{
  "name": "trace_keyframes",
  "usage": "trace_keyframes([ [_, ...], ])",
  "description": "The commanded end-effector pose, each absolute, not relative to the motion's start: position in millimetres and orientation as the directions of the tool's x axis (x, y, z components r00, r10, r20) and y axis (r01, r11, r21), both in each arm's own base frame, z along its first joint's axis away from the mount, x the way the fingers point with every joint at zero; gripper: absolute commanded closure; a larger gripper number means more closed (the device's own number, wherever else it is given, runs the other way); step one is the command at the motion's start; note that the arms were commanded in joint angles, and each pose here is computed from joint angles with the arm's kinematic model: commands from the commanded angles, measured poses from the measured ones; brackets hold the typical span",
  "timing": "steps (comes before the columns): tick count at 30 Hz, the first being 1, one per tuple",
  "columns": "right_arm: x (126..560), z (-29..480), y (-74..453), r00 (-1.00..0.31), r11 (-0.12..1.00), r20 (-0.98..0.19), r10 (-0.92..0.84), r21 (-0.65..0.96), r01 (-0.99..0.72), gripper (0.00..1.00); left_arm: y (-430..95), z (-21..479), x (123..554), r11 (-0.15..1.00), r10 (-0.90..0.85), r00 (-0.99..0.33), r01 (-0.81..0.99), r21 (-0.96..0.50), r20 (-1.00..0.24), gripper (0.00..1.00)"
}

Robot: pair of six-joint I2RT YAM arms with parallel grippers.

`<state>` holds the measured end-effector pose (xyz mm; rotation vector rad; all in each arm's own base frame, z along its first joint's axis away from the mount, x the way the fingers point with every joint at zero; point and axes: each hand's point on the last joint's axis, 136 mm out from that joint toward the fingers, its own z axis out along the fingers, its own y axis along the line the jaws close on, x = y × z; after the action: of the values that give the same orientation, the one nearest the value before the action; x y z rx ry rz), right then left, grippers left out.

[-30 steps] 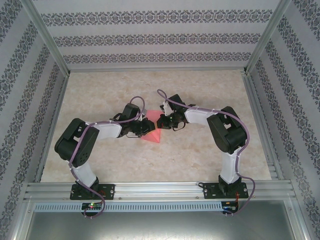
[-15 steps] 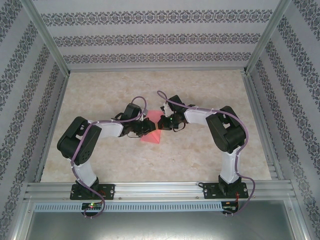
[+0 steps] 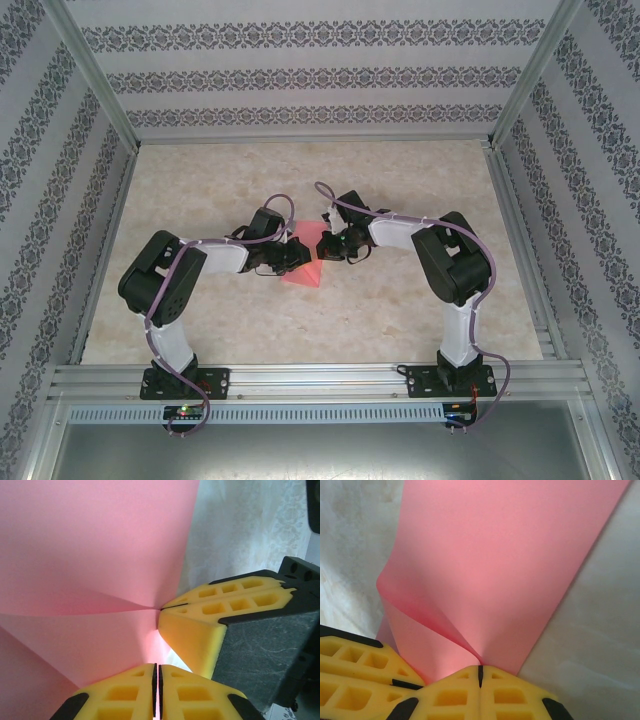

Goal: Fold a paper plane with a square sheet of paper (pick it up from the middle)
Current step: Fold the triangle a second time at the center of the table.

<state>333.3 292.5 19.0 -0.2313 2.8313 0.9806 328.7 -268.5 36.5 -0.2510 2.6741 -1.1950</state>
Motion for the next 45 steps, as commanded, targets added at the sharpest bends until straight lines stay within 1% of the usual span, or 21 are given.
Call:
trace_keyframes([
  [1,333,14,284,-0.98,0.793,-0.174,-0.101,0.58,-0.185,1.0,-272,35,330,0.676,-0.214,-0.968,-0.049,-0.735,-0.132,0.87],
  [12,332,13,290,-0.98,0.775,-0.162,-0.112,0.603,-0.189,1.0,-268,28,328,0.695,-0.216,-0.968,-0.063,-0.716,-0.126,0.87],
  [29,330,6,286,-0.984,0.79,-0.143,-0.11,0.588,-0.173,1.0,-251,5,317,0.749,-0.25,-0.965,-0.139,-0.647,-0.082,0.87],
  [31,330,7,286,-0.983,0.791,-0.144,-0.11,0.586,-0.174,0.97,-248,1,314,0.758,-0.258,-0.963,-0.155,-0.634,-0.073,0.87],
  [34,334,14,286,-0.983,0.793,-0.154,-0.104,0.584,-0.176,0.9,-243,-5,311,0.769,-0.269,-0.961,-0.176,-0.615,-0.061,0.88],
  [39,344,37,277,-0.975,0.801,-0.216,-0.054,0.574,-0.171,0.79,-237,-11,306,0.784,-0.284,-0.958,-0.203,-0.587,-0.048,0.89],
  [42,341,42,273,-0.972,0.802,-0.234,-0.034,0.573,-0.166,0.79,-236,-13,306,0.786,-0.287,-0.957,-0.208,-0.582,-0.045,0.89],
  [45,332,39,276,-0.975,0.794,-0.218,-0.045,0.585,-0.167,0.84,-237,-14,306,0.785,-0.287,-0.957,-0.209,-0.583,-0.044,0.9],
])
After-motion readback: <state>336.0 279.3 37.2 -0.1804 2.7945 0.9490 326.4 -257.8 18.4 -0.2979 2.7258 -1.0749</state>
